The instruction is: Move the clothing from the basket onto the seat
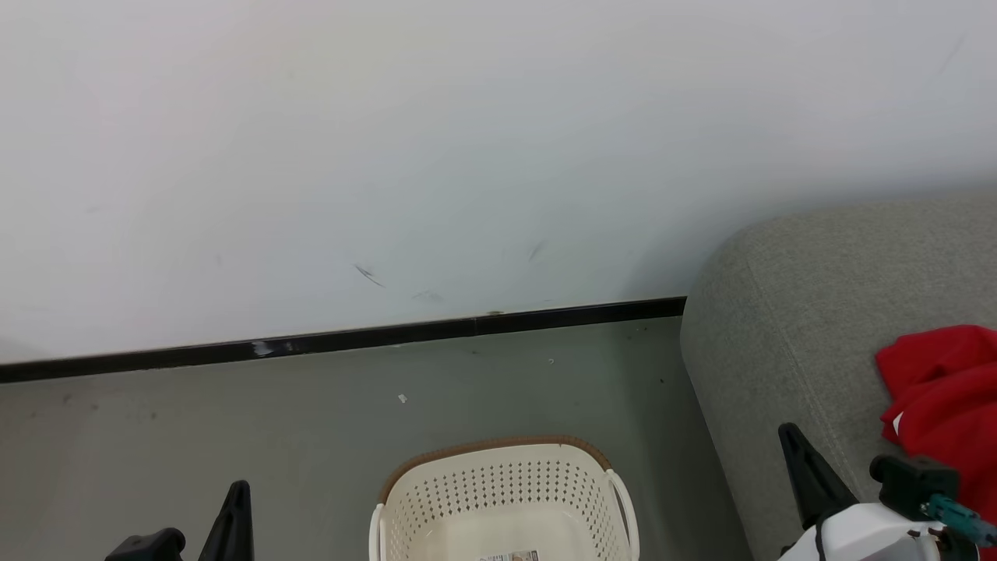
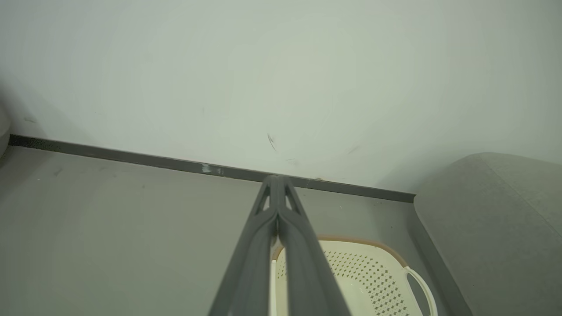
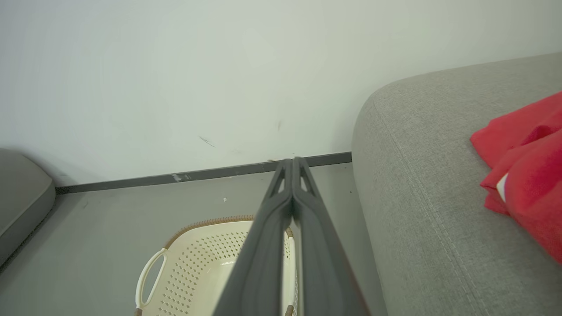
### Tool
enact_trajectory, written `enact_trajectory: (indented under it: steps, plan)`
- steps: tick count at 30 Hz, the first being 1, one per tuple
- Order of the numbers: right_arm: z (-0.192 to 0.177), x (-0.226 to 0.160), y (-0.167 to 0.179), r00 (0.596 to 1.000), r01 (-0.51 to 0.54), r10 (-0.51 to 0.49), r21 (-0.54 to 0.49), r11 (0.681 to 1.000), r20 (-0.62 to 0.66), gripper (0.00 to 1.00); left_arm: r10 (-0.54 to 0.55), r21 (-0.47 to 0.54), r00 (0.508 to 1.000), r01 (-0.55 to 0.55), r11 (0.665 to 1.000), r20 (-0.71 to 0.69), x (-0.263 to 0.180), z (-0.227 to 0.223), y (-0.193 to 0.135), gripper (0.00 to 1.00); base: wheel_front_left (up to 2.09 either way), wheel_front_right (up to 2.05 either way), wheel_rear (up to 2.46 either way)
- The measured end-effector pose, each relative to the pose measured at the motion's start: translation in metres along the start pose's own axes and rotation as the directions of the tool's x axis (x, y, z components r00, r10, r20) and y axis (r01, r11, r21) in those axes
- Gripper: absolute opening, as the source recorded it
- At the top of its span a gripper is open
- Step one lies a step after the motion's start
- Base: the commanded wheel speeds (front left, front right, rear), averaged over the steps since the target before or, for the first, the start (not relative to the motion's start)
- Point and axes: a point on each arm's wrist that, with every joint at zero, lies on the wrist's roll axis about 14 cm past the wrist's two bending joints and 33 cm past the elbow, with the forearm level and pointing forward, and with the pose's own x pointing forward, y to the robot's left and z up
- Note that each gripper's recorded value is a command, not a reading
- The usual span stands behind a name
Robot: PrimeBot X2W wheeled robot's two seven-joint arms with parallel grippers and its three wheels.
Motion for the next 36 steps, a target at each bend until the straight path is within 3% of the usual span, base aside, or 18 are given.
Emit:
enact_trajectory:
  steps: [8,20,26,36]
  plan:
    - [-0.006,0.003,-0.008,0.999,0.044,-0.040,0.183,0.982,-0.025,0.00,0.005,-0.116,1.000,-0.008,0.993,-0.026,0.006,-0.001,0.001,0.00,0.00,0.00,0.00]
    - [-0.013,0.005,-0.013,0.996,0.081,-0.063,0.361,0.929,-0.062,0.00,0.017,-0.275,0.997,-0.037,0.961,-0.075,0.008,-0.008,0.008,0.00,0.00,0.00,0.00]
    - [-0.013,0.007,-0.015,0.995,0.096,-0.072,0.450,0.888,-0.069,0.00,0.006,-0.355,0.997,-0.034,0.934,-0.080,0.012,-0.005,0.007,0.00,0.00,0.00,0.00]
    - [-0.012,0.009,-0.021,0.993,0.118,-0.089,0.603,0.789,-0.079,0.00,-0.003,-0.496,0.995,-0.049,0.867,-0.103,0.013,-0.007,0.009,0.00,0.00,0.00,0.00]
